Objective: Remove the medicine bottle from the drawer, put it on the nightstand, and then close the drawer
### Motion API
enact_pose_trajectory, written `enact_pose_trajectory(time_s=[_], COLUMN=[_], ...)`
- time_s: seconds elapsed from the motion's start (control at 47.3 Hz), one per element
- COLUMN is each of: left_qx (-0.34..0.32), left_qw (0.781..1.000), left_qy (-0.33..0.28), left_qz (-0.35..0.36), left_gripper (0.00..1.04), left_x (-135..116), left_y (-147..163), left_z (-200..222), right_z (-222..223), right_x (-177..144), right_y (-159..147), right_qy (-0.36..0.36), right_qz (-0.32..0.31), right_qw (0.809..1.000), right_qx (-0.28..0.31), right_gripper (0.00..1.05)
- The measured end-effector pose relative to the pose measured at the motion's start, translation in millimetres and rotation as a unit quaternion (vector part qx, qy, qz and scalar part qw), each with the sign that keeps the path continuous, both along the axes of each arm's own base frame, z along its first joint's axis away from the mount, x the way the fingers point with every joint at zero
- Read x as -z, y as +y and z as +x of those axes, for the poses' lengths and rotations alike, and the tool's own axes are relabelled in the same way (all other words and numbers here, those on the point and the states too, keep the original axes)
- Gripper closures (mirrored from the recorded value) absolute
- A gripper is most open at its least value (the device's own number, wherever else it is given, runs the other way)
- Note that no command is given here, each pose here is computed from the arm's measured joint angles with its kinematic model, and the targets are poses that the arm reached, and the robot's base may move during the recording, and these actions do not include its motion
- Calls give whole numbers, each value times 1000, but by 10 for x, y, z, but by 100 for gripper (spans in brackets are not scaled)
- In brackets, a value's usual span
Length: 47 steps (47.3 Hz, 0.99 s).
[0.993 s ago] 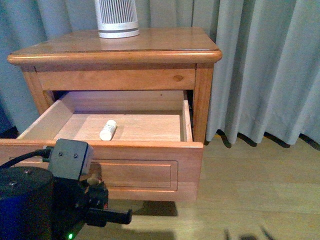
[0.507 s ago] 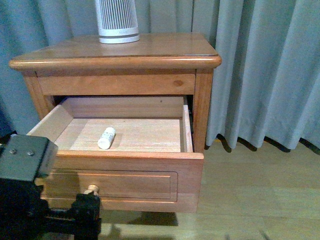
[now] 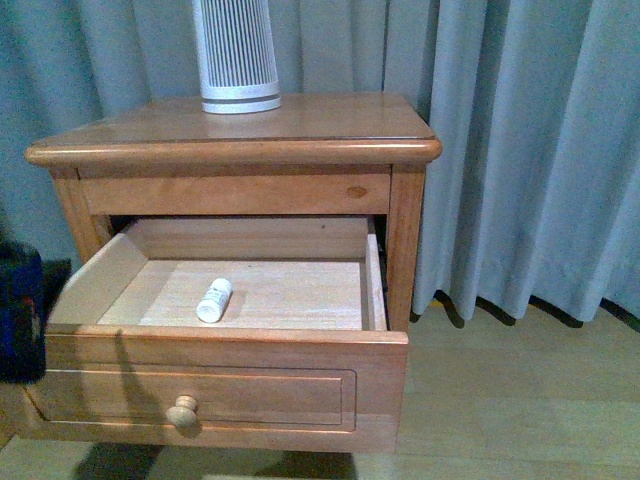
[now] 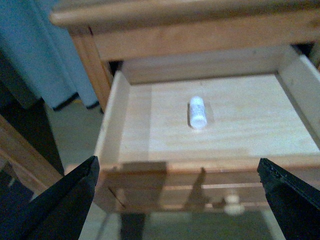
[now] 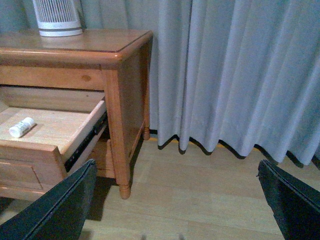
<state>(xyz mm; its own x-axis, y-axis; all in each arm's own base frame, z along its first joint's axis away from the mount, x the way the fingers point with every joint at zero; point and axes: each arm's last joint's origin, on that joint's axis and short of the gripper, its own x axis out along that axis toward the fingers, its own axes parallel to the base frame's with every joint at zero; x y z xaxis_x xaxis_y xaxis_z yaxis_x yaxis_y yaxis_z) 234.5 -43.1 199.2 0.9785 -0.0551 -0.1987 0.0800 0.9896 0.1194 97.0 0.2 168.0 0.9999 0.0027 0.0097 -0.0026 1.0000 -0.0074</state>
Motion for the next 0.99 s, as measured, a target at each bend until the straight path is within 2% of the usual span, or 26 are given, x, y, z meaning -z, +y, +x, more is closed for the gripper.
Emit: enact_pose_trajectory(time_s=[0.106, 0.19, 0.253, 0.57, 0.803, 0.95, 0.993], left_qx=[-38, -62, -45, -25, -34, -36, -28], left_qw=[999, 995, 994, 995, 994, 995, 994], left_qy=[-31, -73, -96, -87, -76, -46, -68], left_qz=[-13, -31, -30, -52, -72, -86, -85], left_gripper=[7, 7, 7, 7, 7, 7, 15], left_x=[-121, -245, -271, -116, -3, 79, 132], left_y=[53, 27, -39, -54, 18, 62, 94], left_z=[-34, -226, -461, -1034, -993, -948, -949], right_z=[0, 0, 0, 0, 0, 0, 0], right_x=[0, 0, 0, 0, 0, 0, 0], right_y=[0, 0, 0, 0, 0, 0, 0], right_qy=[0, 0, 0, 0, 0, 0, 0], right_qz=[0, 0, 0, 0, 0, 0, 0], right_qw=[1000, 1000, 1000, 1000, 1000, 1000, 1000], right_qx=[0, 0, 0, 0, 0, 0, 0], right_gripper=[7, 7, 7, 7, 7, 7, 7])
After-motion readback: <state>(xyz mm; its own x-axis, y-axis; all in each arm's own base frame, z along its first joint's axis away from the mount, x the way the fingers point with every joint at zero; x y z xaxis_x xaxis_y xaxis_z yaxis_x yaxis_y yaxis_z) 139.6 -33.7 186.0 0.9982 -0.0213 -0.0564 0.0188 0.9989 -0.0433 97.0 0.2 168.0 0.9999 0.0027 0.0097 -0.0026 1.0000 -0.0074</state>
